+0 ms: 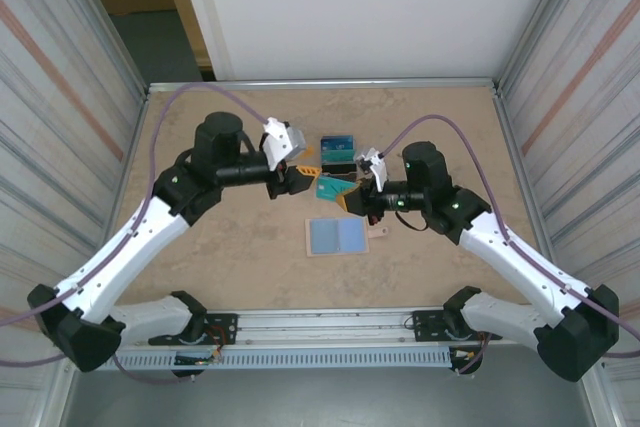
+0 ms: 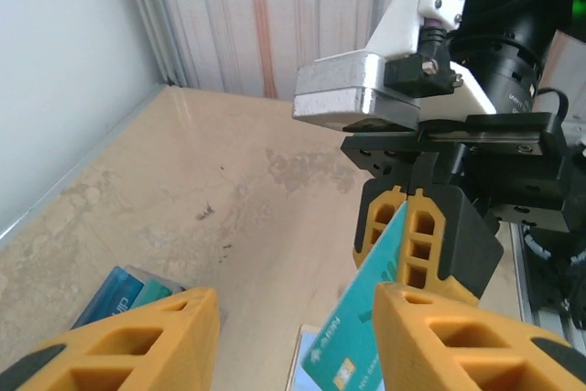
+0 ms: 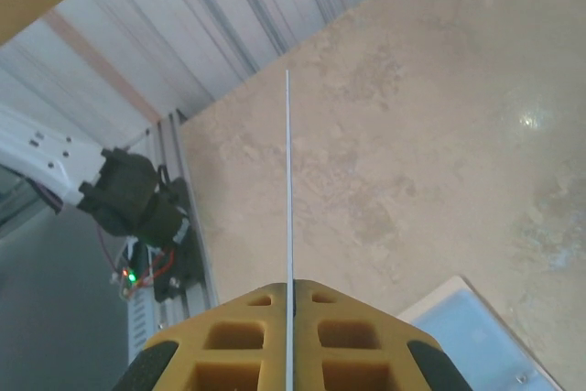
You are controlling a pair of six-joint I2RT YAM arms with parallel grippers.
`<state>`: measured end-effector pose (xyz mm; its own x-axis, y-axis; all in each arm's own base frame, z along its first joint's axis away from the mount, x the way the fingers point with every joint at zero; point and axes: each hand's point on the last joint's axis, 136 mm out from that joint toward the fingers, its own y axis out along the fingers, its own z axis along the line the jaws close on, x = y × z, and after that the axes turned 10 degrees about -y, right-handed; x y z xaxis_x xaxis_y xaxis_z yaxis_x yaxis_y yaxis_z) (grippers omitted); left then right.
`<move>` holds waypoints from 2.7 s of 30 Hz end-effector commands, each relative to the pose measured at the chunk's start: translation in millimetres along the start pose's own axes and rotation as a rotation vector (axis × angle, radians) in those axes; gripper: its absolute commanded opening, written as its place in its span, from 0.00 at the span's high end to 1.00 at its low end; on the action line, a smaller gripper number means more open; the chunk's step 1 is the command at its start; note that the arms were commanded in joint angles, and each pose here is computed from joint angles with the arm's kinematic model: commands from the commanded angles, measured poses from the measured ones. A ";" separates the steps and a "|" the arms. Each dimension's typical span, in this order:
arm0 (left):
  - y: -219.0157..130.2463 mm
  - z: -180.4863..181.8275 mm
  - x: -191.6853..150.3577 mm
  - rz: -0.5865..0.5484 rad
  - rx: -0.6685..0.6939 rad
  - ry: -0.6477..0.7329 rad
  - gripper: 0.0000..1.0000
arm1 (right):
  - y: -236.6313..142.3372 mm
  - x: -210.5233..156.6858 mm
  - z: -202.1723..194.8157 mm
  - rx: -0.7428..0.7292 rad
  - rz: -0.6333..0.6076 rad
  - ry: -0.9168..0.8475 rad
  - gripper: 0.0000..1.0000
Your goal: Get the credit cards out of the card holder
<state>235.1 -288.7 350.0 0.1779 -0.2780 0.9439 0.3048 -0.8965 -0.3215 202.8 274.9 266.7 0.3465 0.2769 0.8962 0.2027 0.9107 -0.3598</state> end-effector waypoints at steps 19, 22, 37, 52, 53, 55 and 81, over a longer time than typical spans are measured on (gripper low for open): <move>47.8 -49.3 -38.1 0.312 -0.347 0.072 0.61 | -14.6 1.7 21.3 0.068 0.033 -0.080 1.00; 51.0 -48.6 -41.8 0.338 -0.363 0.058 0.67 | -15.0 1.2 21.5 0.068 0.036 -0.078 1.00; 57.6 2.1 -39.5 0.285 -0.250 0.034 1.00 | -30.5 -8.9 -28.7 -0.264 0.012 -0.055 0.45; 122.3 119.1 -67.9 0.289 -0.087 0.220 1.00 | -108.9 -5.0 -88.7 -0.787 -0.189 0.151 0.01; 126.8 126.1 -71.0 0.297 -0.087 0.209 1.00 | -114.4 -6.7 -92.2 -0.822 -0.194 0.170 0.01; 138.3 140.9 -81.6 0.316 -0.087 0.187 1.00 | -124.7 -11.0 -97.5 -0.882 -0.202 0.216 0.01; 204.4 208.1 -160.4 0.404 -0.057 0.122 1.00 | -131.9 -24.7 -105.1 -0.945 -0.199 0.314 0.01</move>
<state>449.0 -354.9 110.7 0.1774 -0.6577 0.7321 0.1403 -0.7194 -0.6803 263.1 122.1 265.4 0.4229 -0.0457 0.9050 0.8681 0.3067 -0.3902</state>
